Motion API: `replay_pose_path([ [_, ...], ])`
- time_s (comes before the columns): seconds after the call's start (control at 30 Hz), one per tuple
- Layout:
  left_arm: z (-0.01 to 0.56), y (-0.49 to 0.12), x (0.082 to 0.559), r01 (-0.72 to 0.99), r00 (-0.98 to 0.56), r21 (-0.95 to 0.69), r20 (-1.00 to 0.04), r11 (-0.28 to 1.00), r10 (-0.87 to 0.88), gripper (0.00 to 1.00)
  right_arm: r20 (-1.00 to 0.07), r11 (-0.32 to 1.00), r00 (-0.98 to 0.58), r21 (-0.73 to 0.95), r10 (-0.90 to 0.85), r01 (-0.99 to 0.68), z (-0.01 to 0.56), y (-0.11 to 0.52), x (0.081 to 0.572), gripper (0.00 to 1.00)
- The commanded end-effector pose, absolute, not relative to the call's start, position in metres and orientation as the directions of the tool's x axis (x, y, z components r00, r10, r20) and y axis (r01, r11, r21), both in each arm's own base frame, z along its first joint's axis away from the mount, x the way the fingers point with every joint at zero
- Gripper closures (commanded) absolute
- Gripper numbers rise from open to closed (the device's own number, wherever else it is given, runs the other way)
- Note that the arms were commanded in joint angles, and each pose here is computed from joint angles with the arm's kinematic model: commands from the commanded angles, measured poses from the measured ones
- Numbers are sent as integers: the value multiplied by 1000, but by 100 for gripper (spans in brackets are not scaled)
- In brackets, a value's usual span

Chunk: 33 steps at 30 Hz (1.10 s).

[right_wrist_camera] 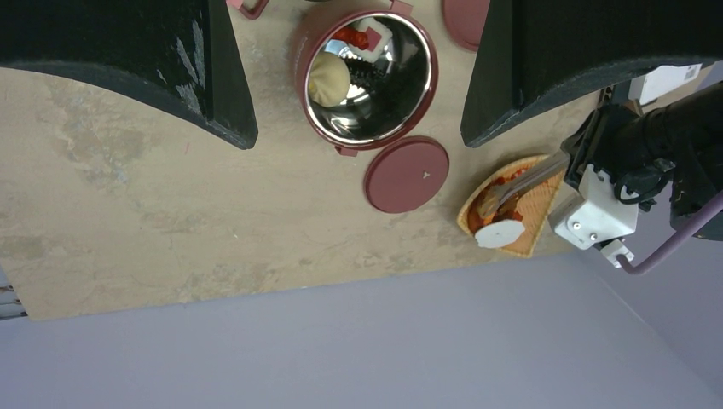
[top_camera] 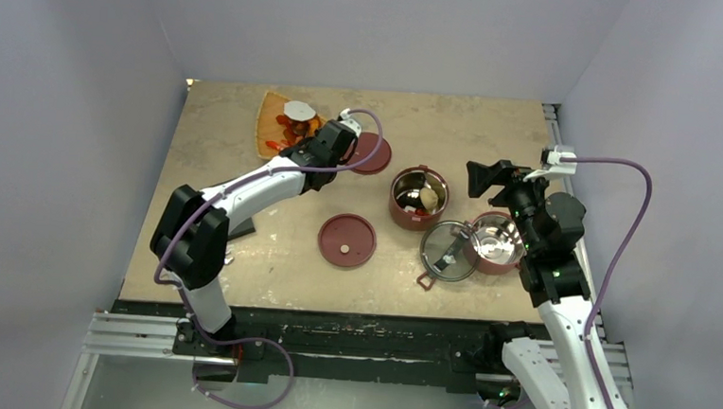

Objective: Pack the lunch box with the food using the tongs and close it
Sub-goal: Pick up the fake food from the plate.

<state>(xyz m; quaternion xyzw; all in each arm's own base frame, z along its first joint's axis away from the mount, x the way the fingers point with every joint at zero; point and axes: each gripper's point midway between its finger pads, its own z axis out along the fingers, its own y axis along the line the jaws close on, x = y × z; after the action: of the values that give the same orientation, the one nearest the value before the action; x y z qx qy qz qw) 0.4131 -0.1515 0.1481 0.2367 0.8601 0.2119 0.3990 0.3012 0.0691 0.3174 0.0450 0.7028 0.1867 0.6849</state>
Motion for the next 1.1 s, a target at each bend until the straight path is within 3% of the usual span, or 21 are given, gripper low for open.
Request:
replay_pose_path([
  [0.0, 176, -158, 423, 190, -521, 536, -655, 822, 547, 77, -943, 919, -15, 329, 334, -218, 331, 71, 299, 7],
  [0.27, 209, -159, 411, 165, -461, 452, -750, 876, 474, 84, -943, 923, -11, 328, 333, -202, 333, 68, 299, 7],
  [0.63, 238, -154, 388, 167, -409, 363, -821, 917, 399, 85, -943, 926, 3, 327, 333, -187, 338, 65, 300, 7],
  [1.07, 223, -139, 400, 112, -508, 192, -832, 975, 223, 71, -945, 929, -25, 324, 325, -175, 331, 64, 299, 7],
])
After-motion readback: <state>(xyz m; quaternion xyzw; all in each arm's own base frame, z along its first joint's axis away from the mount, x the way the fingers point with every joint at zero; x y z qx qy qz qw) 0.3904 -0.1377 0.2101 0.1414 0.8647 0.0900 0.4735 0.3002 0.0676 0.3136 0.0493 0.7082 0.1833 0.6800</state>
